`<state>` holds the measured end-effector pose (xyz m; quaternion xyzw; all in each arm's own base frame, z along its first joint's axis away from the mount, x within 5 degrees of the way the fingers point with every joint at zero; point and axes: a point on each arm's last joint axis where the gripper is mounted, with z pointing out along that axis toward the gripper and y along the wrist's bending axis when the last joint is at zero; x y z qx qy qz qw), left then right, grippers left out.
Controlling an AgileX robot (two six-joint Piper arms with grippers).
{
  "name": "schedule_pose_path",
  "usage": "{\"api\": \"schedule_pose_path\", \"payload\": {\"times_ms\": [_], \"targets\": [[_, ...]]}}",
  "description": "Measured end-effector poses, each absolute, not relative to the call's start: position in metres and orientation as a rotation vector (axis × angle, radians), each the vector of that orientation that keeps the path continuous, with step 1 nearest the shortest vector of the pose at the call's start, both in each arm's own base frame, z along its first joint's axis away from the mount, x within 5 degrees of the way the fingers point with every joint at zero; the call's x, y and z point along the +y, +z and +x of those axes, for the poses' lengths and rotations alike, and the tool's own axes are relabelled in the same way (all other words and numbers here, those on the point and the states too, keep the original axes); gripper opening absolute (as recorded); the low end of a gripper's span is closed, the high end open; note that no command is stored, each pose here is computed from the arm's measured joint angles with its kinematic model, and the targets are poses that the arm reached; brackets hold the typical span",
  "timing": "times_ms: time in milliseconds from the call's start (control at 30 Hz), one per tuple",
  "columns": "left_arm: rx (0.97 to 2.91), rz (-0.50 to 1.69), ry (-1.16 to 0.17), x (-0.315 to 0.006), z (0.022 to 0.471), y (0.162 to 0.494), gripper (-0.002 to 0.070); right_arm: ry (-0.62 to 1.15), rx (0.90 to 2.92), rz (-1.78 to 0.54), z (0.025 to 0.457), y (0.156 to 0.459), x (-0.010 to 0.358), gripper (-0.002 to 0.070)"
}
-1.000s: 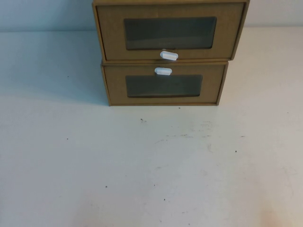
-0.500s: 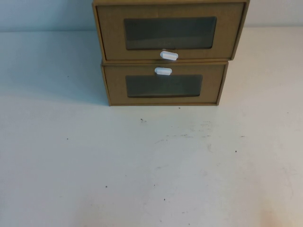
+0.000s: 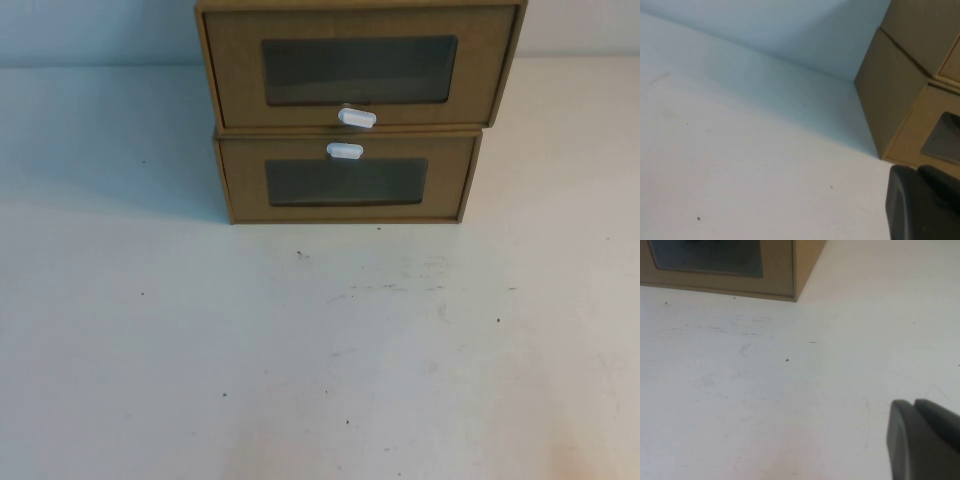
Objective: Open the shoe box
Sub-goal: 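Pull the top drawer of the cardboard box fully open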
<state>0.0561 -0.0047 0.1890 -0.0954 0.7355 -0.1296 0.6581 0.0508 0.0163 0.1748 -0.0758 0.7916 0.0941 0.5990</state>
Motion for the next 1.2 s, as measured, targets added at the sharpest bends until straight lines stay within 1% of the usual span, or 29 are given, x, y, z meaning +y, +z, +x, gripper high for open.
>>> {"api": "schedule_pose_path", "payload": {"times_ms": [267,367,433,500,600,733,800,867,1000,1200], "targets": [[1.571,-0.242,-0.32,-0.004,0.057,0.197,-0.0005,0.218,1.836,-0.176,0.051,0.175,0.016,-0.0013],[1.61,-0.294,-0.38,-0.005,0.057,0.199,-0.0005,0.218,1.836,-0.176,0.051,0.175,0.016,-0.0013],[1.663,-0.299,-0.39,-0.006,0.059,0.21,-0.0005,0.218,1.836,-0.176,0.051,0.175,0.016,-0.0013],[1.72,-0.274,-0.371,-0.008,0.064,0.229,-0.0005,0.218,1.836,-0.176,0.051,0.175,0.016,-0.0016],[1.807,-0.198,-0.319,-0.01,0.08,0.267,-0.0005,0.218,1.836,-0.176,0.051,0.175,0.016,-0.0016],[2.019,-0.057,-0.257,-0.015,0.116,0.307,-0.0005,0.218,1.836,-0.176,0.051,0.175,0.016,-0.0016],[2.088,0.066,-0.245,-0.021,0.138,0.327,-0.0005,0.218,1.836,-0.176,0.051,0.175,0.016,-0.0016],[2.09,0.213,-0.259,-0.028,0.158,0.345,-0.0005,0.218,1.836,-0.176,0.051,0.175,0.016,-0.0016],[2.01,0.411,-0.378,-0.043,0.194,0.381,-0.0005,0.218,1.836,-0.176,0.051,0.175,0.016,-0.0016],[1.954,0.571,-0.432,-0.054,0.248,0.423,-0.0005,0.218,1.836,-0.176,0.051,0.175,0.016,-0.0016]]}}
